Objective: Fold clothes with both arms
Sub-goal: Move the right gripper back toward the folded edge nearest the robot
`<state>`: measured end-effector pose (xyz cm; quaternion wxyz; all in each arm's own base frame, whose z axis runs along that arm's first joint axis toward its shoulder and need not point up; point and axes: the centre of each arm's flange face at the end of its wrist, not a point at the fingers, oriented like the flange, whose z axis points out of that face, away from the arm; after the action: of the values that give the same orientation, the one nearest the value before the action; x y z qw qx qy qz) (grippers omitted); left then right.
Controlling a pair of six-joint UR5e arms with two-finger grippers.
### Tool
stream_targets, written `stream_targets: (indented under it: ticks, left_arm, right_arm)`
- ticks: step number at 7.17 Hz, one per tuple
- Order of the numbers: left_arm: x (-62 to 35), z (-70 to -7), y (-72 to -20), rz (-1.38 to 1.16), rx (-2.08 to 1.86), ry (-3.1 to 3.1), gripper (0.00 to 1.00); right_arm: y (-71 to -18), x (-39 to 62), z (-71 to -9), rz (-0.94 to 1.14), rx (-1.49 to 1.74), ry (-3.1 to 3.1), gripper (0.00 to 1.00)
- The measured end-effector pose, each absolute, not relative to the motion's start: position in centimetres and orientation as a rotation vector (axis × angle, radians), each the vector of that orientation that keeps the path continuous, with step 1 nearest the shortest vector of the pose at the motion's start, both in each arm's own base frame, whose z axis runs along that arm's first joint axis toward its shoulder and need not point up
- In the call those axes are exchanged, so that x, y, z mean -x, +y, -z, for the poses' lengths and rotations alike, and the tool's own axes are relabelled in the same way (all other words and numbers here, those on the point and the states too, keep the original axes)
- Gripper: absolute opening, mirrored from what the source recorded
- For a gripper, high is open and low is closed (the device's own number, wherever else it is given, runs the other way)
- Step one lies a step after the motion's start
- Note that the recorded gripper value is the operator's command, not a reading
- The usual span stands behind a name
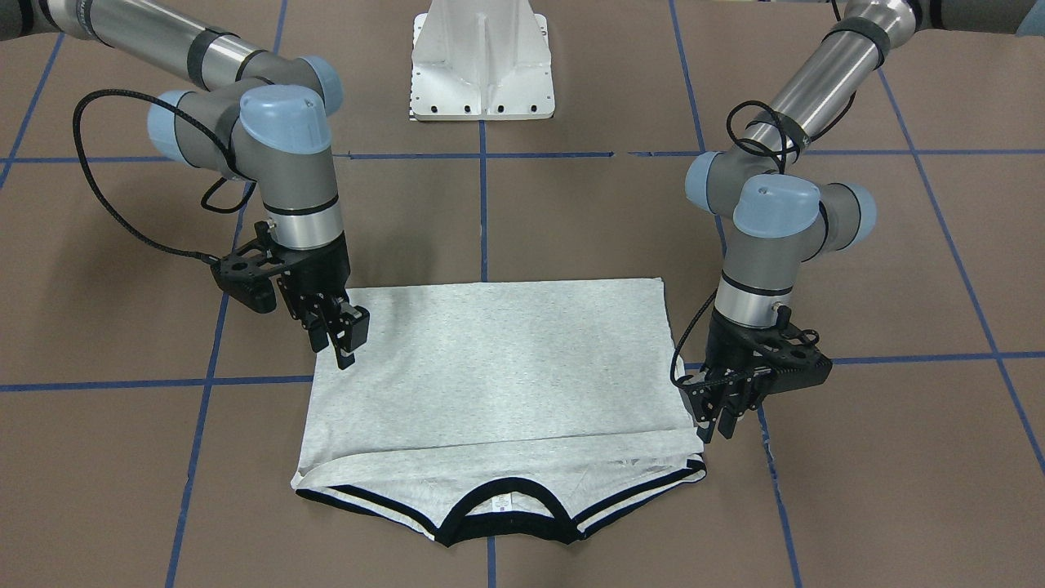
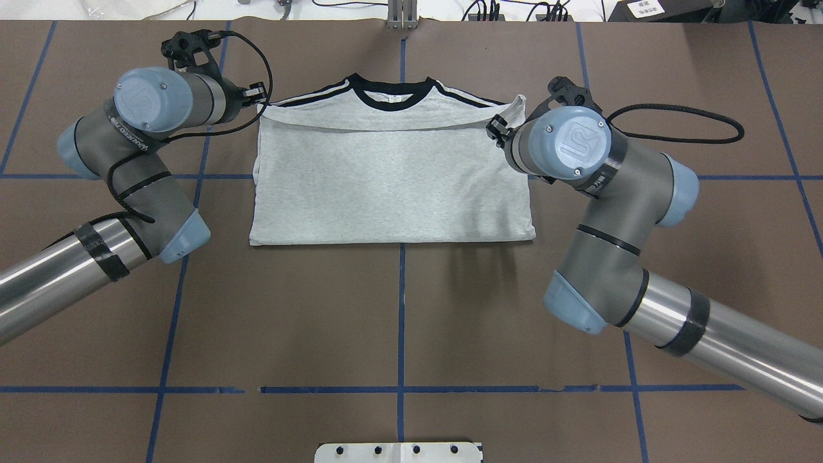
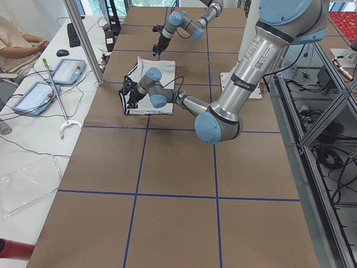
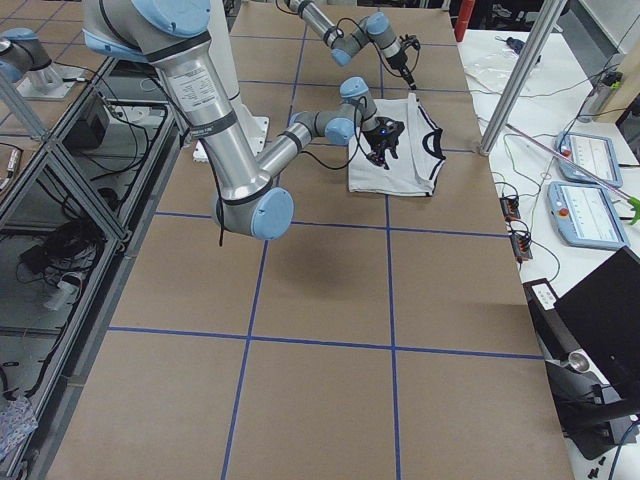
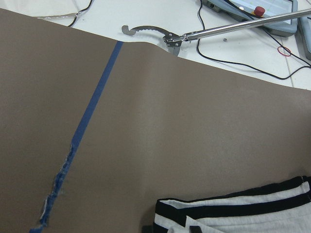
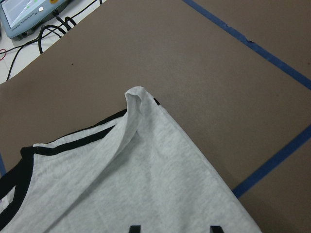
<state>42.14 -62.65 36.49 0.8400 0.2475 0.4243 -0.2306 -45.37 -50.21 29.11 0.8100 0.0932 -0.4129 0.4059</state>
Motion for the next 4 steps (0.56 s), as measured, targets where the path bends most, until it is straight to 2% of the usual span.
stream_targets:
  ticks: [4]
  left_arm:
    - [-42.0,-36.4,-62.7,0.49,-0.527,0.896,0.39]
  right_arm:
    - [-45.1,46.3,-33.1,-0.957,-0.088,-0.869,0.71]
